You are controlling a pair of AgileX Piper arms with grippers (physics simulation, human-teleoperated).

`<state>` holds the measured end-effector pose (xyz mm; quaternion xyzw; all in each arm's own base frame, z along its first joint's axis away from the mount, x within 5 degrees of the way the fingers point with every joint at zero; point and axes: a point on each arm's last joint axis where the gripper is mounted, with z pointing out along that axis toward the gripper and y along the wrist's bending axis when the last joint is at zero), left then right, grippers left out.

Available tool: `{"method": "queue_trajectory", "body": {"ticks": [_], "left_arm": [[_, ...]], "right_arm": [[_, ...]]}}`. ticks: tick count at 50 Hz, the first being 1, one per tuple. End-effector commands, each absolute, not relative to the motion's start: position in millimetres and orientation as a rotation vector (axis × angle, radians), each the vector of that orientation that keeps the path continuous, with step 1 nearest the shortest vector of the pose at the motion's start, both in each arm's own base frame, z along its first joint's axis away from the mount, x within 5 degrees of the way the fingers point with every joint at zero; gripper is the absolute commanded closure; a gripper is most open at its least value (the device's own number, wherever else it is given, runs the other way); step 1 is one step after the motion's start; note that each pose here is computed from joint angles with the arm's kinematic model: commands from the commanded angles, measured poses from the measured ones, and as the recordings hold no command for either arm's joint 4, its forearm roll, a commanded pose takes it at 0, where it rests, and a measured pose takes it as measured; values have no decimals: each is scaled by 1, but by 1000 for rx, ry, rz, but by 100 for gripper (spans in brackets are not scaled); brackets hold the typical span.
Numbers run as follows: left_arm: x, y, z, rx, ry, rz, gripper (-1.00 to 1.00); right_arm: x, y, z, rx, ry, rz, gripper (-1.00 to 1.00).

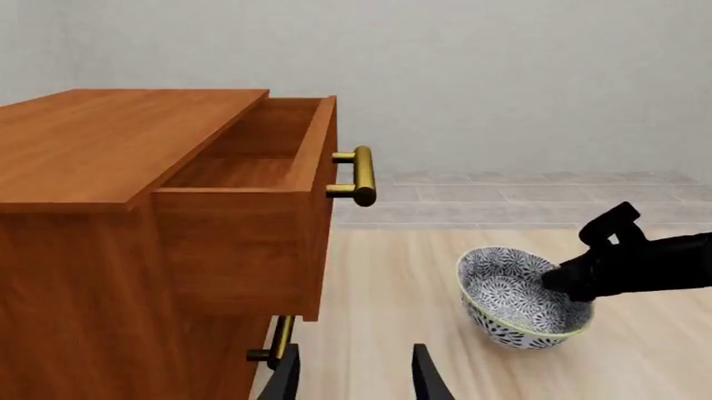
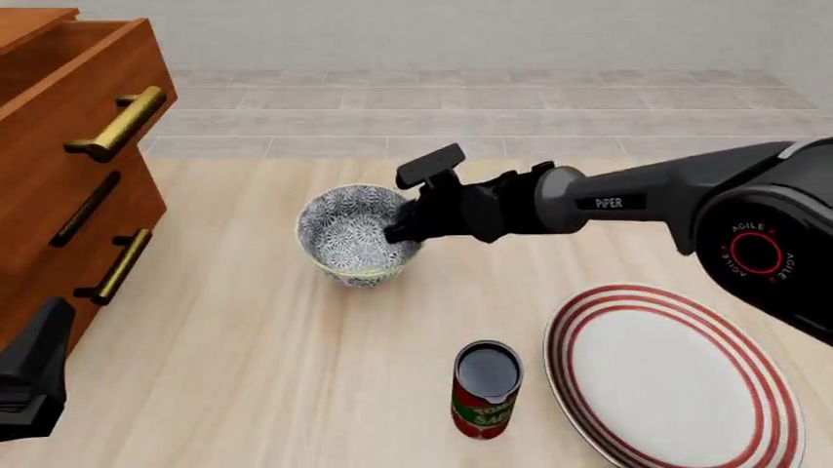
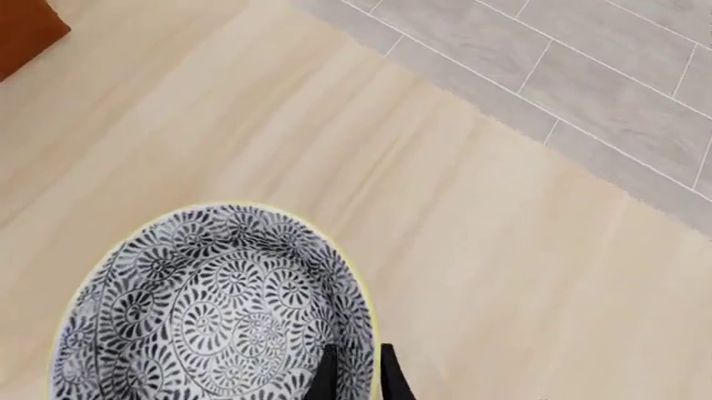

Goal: Put the bowl on the plate.

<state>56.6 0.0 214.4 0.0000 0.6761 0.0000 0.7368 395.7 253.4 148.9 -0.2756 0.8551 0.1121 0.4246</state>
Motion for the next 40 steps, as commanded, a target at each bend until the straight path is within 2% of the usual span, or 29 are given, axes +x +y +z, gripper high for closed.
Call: {"method": "queue_trajectory", "body": {"ticks": [1,16,40], "left_arm": [[57,0,214,0,1485,0,-100],[57,0,214,0,1485,0,-100],[57,0,214,0,1485,0,-100]], "right_arm": [[390,256,141,-745,2139,263,100],[389,254,148,-736,2124,265,100],[375,240,213,-656,2000,306,100]]}}
